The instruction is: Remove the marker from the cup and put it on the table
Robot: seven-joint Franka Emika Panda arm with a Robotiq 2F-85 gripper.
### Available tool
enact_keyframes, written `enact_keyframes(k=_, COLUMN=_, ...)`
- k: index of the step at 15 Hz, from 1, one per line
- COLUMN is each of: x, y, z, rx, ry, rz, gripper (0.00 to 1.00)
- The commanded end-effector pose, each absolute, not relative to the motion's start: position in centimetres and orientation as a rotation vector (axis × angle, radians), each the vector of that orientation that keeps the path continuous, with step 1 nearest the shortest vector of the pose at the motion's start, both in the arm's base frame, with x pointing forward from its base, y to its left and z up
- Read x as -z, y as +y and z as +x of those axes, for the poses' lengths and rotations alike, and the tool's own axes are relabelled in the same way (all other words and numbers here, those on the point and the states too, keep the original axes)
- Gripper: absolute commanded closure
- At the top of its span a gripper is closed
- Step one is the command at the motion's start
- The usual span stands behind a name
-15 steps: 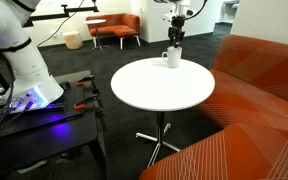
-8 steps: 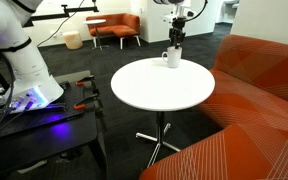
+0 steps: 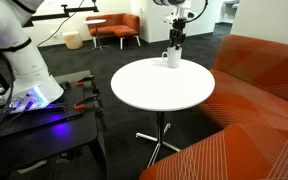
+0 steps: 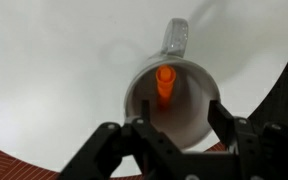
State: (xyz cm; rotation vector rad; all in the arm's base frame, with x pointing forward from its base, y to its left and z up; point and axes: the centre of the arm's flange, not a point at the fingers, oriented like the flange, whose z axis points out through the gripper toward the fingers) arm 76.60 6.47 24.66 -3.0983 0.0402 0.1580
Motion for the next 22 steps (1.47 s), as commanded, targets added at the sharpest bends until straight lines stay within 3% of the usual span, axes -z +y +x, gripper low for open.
enact_keyframes(k=1, x=-25.1, y=6.1, z=77.7, rx=-0.154, ry=0.044, rz=-3.111, gripper=0.42)
enact_keyframes(k=22, x=-23.8, y=5.7, z=77.4, rx=-0.294, ry=0.083, rz=-3.108, gripper=0.45)
